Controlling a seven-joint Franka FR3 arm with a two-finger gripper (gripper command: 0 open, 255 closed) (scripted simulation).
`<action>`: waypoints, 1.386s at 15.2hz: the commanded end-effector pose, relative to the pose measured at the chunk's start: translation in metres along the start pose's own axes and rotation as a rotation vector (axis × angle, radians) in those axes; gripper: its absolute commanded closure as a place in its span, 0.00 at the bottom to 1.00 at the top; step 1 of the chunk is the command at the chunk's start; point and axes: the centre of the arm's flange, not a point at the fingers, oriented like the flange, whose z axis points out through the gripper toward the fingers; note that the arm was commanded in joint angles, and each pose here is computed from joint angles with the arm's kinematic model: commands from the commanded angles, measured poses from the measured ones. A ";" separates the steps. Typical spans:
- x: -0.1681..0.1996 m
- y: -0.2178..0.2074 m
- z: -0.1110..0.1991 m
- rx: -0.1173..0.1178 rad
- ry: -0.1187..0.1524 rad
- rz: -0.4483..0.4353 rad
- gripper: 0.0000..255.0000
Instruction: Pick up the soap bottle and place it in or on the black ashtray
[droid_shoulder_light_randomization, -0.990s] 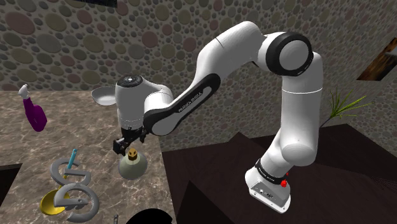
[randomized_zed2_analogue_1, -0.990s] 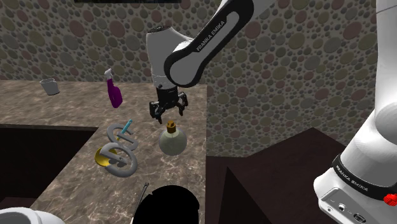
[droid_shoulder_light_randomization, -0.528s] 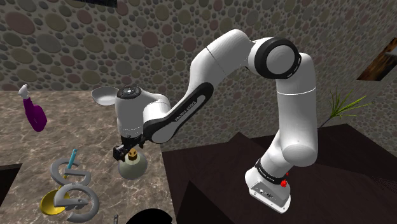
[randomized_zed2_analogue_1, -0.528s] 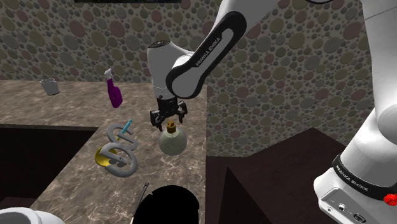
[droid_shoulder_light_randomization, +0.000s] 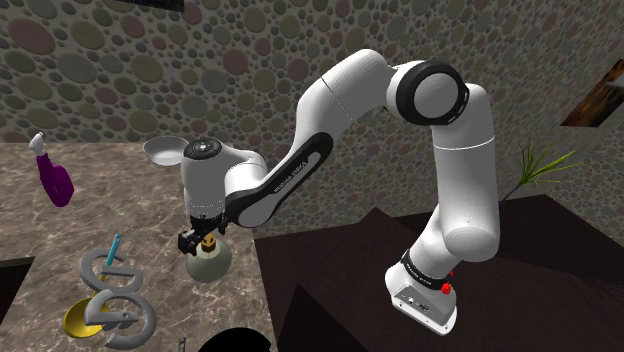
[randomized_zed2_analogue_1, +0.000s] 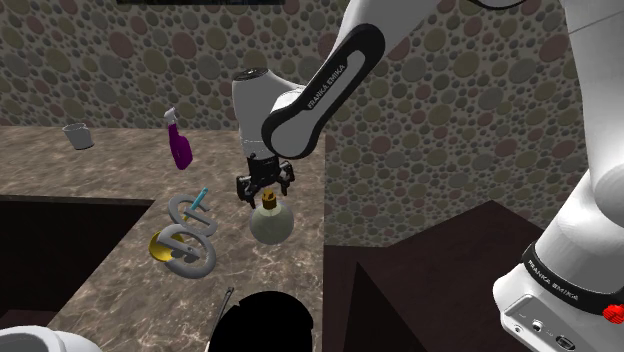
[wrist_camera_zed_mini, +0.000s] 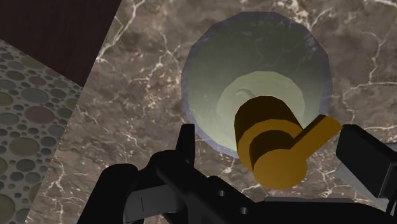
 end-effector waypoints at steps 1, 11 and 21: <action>0.000 0.000 0.000 0.000 0.000 0.000 1.00; 0.000 0.000 -0.005 0.000 0.000 0.000 1.00; 0.004 0.002 -0.058 0.000 0.000 0.000 1.00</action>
